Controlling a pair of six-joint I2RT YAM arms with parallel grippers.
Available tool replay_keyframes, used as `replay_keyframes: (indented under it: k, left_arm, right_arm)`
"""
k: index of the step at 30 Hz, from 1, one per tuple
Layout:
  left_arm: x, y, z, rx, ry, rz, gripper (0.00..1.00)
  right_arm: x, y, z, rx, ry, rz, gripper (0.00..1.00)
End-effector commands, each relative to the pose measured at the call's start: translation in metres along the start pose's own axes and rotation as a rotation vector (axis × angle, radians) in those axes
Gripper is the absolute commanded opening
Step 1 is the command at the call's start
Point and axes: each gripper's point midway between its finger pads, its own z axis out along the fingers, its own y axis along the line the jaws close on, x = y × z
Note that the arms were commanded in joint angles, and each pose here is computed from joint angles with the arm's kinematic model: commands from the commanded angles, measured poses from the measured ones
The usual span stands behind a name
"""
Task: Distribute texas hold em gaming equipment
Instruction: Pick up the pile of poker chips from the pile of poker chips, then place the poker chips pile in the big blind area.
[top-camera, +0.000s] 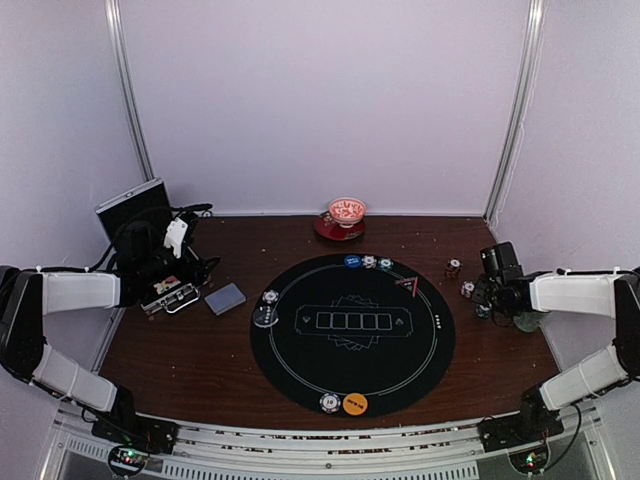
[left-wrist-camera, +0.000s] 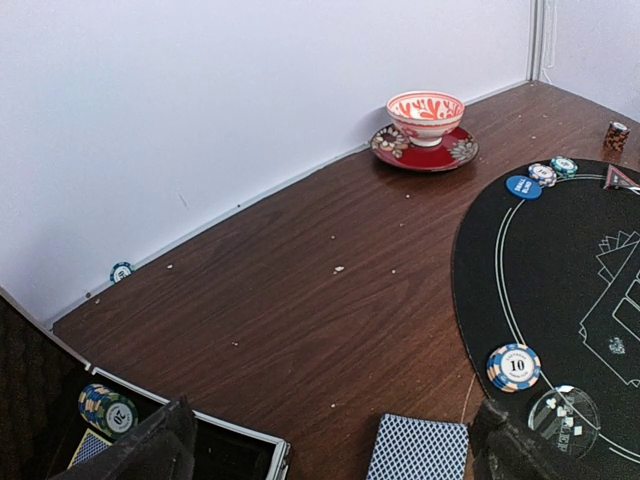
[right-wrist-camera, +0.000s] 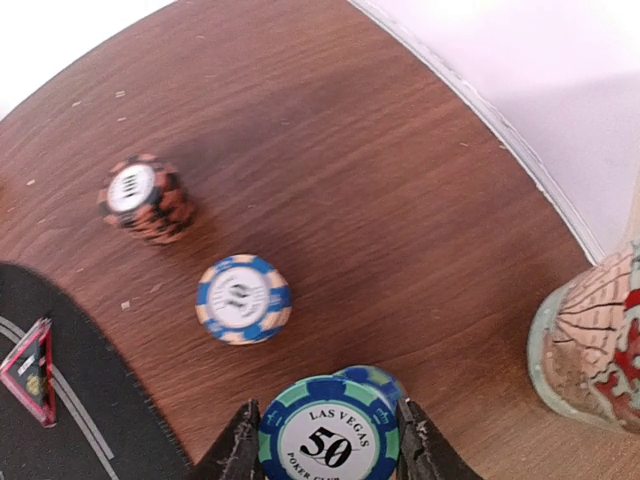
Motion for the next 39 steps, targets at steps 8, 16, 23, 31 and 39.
replay_keyframes:
  k: [8, 16, 23, 31, 39]
  left_arm:
    - [-0.020, 0.007, 0.001, -0.022, -0.053, 0.026, 0.98]
    - [-0.018, 0.009, 0.003, -0.030, -0.046, 0.029, 0.98]
    - [-0.017, 0.010, 0.003, -0.034, -0.044, 0.032, 0.98]
    - [-0.020, 0.009, 0.001, -0.031, -0.054, 0.036, 0.98]
    - [-0.020, 0.008, 0.000, -0.027, -0.054, 0.034, 0.98]
  right_arm:
    - [0.020, 0.144, -0.085, -0.384, -0.101, -0.370, 0.32]
    - [0.120, 0.253, -0.169, -0.739, -0.053, -0.750, 0.33]
    - [0.218, 0.307, -0.228, -0.960, 0.027, -1.027, 0.35]
    - [0.285, 0.311, -0.248, -1.045, 0.087, -1.202, 0.36]
    - [0.314, 0.283, -0.260, -1.127, 0.159, -1.284, 0.35]
